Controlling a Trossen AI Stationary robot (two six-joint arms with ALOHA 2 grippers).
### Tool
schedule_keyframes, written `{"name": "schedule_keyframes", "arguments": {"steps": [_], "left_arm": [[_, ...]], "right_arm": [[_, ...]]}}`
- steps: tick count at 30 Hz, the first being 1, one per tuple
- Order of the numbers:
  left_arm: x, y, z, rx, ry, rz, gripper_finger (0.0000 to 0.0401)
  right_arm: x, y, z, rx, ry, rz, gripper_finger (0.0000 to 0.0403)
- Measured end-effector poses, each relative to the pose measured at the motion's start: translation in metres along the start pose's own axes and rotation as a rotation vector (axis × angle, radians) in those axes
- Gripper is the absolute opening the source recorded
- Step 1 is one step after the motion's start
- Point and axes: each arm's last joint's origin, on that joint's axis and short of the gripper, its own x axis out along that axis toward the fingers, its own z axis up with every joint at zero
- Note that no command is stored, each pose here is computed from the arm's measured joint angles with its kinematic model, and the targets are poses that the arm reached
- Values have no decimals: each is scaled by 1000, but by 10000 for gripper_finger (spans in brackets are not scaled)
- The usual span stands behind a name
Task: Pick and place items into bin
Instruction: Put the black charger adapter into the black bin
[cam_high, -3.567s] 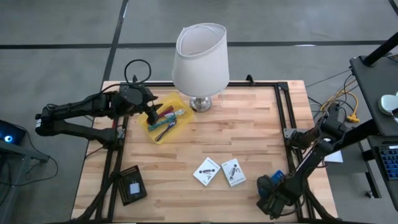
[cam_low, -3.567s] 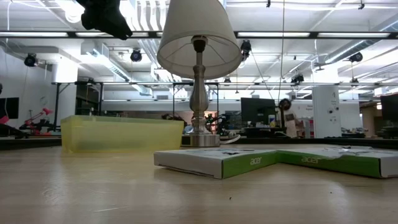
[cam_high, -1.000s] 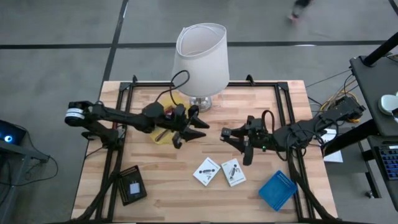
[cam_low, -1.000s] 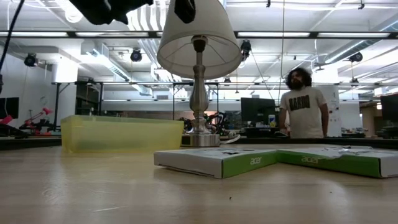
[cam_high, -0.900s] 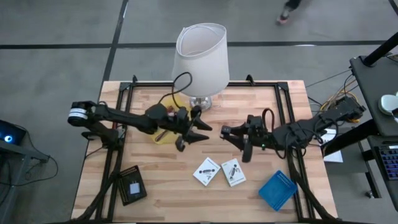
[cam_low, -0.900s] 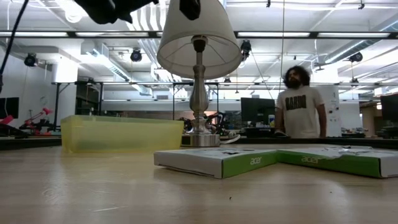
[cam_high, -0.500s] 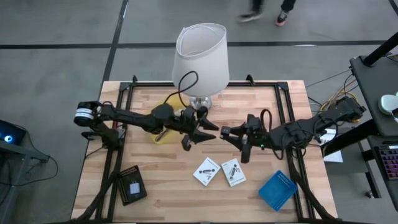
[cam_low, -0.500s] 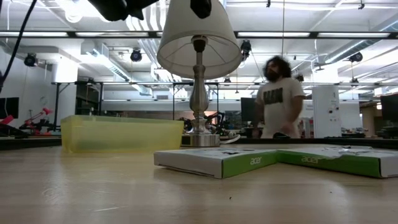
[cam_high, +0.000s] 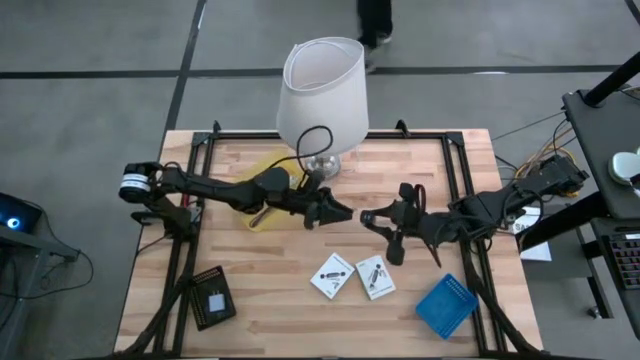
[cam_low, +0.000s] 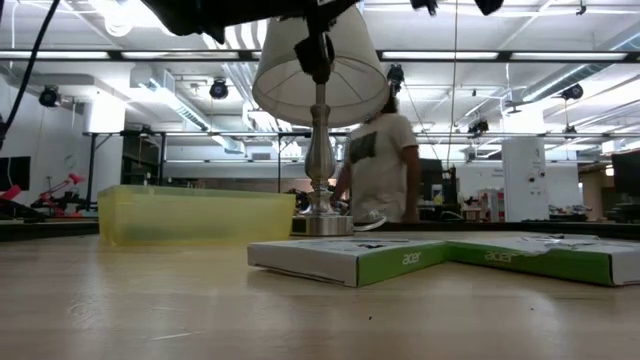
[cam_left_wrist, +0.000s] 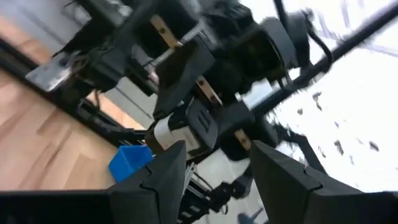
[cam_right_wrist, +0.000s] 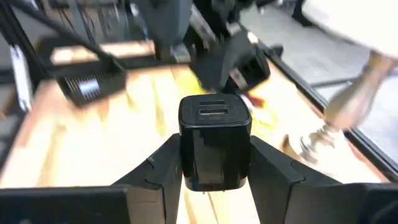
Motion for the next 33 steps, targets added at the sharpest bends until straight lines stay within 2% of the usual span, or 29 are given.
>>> {"name": "schedule_keyframes", "arguments": {"steps": [2,4,7,10,19,33], "left_arm": [[0,3,0,-53,-26,44,164],[0,8,-2,-89,-39,137,164],[0,16,-7,-119,-7,298,164],[2,16,-6,-126,-2,378,164],[11,0,10,-121,-119,396,164],[23,9,10,-112,-164,450,164]], "right_arm": [[0,-2,-4,-11,36,-13,130],[0,-3,-7,-25,62,-23,130],[0,-4,-10,-47,91,-35,130],[0,-6,-13,-71,120,-48,130],[2,-16,-17,-178,186,-101,130],[16,-41,-12,-346,220,-185,130]]}}
